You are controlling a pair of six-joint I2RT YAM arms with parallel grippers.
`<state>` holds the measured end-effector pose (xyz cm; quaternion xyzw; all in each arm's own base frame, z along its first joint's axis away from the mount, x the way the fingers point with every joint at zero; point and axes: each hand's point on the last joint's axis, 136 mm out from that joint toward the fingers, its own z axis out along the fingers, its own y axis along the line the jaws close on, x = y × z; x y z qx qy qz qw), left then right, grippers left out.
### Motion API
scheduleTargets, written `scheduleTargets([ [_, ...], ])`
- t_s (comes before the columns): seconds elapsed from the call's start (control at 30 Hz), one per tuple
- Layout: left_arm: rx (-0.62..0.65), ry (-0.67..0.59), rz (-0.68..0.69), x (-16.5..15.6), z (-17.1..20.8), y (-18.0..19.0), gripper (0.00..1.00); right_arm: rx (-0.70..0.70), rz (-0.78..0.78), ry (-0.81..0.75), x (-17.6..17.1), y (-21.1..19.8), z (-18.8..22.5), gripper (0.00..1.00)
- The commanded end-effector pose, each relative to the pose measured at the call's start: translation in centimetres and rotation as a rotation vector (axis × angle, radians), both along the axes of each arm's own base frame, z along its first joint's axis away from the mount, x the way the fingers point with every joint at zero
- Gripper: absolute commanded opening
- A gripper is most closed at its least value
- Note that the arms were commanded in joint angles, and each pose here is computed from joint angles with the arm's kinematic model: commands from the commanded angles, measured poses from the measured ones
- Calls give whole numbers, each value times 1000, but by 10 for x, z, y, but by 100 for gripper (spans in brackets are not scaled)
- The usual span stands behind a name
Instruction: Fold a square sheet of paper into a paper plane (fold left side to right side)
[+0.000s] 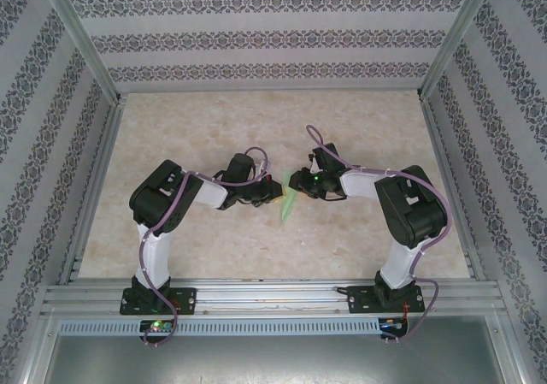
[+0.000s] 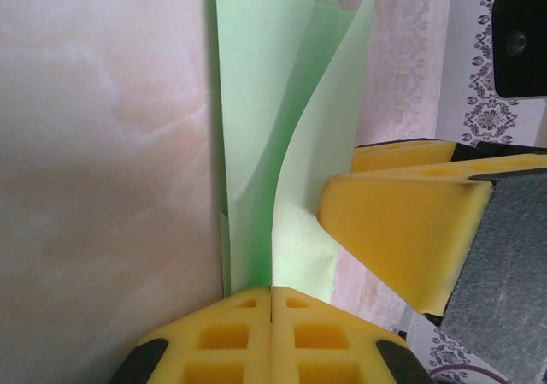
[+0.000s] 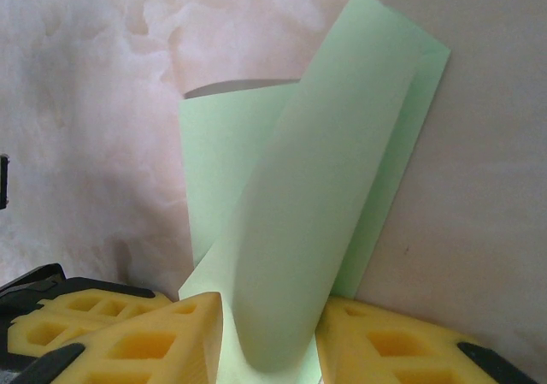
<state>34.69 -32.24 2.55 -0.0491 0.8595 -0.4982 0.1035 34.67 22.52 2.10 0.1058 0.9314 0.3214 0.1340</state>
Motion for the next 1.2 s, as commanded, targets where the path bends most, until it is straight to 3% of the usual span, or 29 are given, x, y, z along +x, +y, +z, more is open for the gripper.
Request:
scheduleTargets([
  [0.0,119,103,80,-11,-39,30,0,-16,10,14,-7,5,-17,39],
  [1.17,151,98,116,-13,-42,42,0,-19,19,35,-6,7,-20,37],
])
